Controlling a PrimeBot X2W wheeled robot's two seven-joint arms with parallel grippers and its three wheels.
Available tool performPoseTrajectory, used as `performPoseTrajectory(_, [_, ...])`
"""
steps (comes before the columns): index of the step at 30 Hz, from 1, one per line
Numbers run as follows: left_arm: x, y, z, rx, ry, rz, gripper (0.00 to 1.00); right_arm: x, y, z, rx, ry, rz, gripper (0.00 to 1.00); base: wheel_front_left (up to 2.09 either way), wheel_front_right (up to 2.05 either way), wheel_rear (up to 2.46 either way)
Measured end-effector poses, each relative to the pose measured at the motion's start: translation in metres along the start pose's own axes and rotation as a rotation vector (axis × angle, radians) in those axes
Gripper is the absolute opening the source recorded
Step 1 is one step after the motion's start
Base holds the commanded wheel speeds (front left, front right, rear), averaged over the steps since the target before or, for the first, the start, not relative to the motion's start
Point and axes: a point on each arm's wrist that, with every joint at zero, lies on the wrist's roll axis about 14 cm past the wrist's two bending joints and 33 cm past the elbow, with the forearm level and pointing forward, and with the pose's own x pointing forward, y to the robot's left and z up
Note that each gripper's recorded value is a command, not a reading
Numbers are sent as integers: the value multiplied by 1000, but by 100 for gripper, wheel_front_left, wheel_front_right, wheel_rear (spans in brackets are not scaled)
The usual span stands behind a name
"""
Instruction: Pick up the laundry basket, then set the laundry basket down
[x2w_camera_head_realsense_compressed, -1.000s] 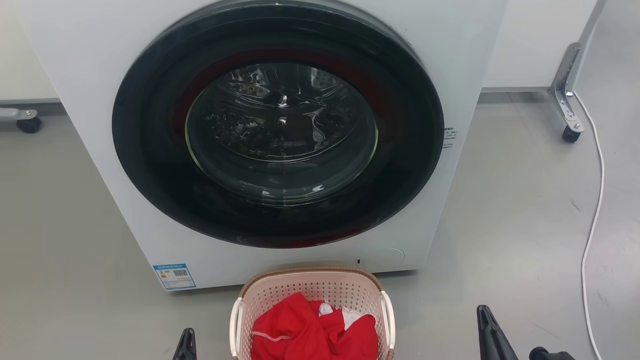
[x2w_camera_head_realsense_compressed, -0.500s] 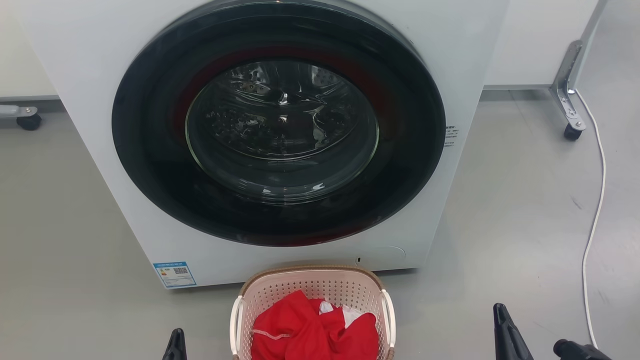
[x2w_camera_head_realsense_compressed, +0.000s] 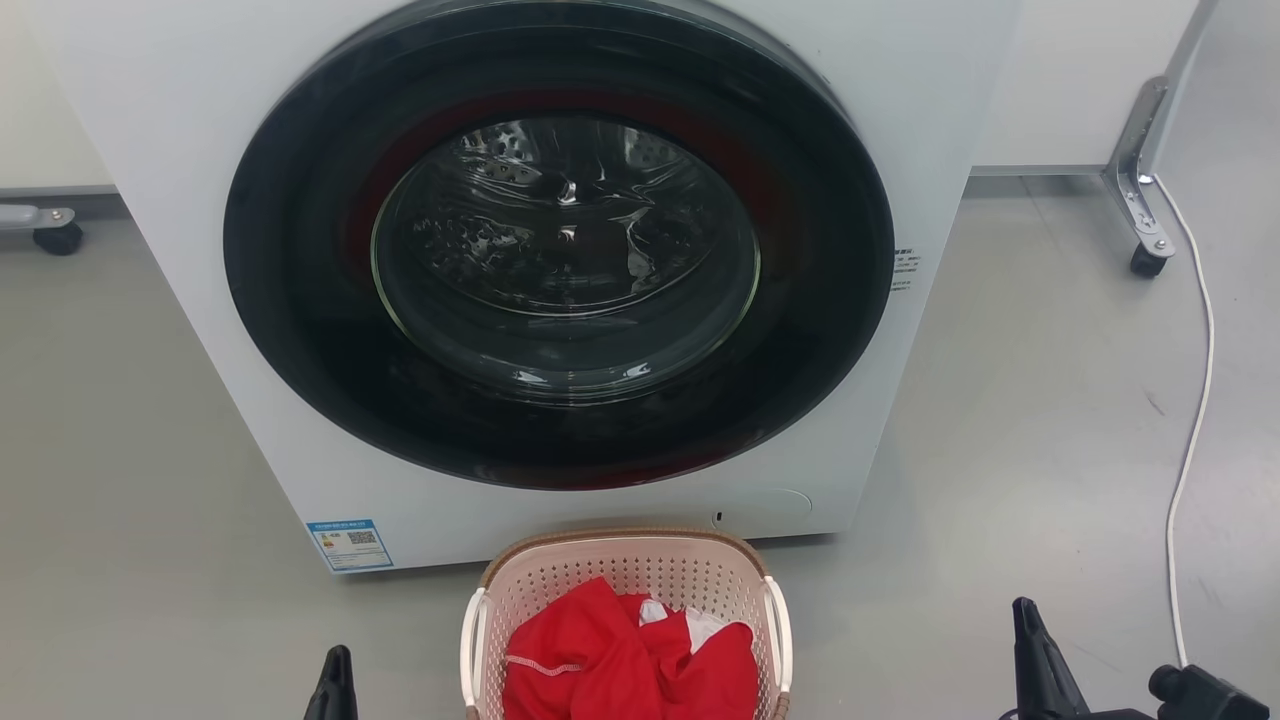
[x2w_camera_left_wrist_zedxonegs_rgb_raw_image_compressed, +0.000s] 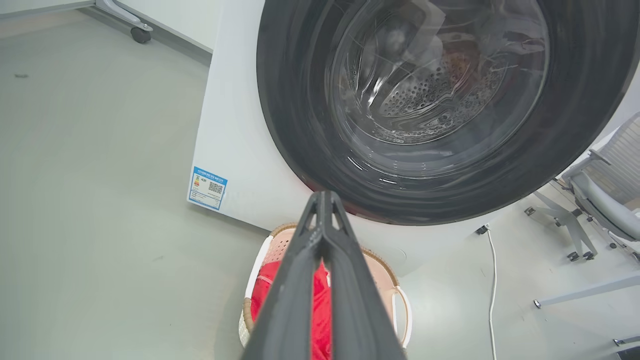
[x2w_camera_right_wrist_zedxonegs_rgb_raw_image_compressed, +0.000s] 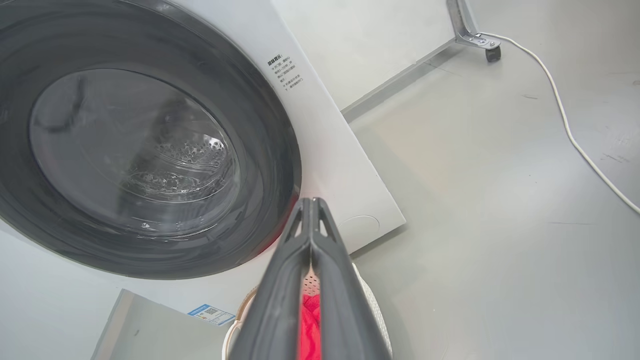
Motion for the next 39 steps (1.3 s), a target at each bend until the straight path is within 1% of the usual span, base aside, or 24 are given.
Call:
performPoseTrajectory(24, [17, 6, 5, -355, 42, 7, 0, 12, -19, 4, 341, 37, -47, 0, 0, 0, 0])
performPoseTrajectory(39, [27, 6, 12, -575, 45, -13, 0, 20, -25, 13, 557, 27, -39, 0, 0, 0, 0])
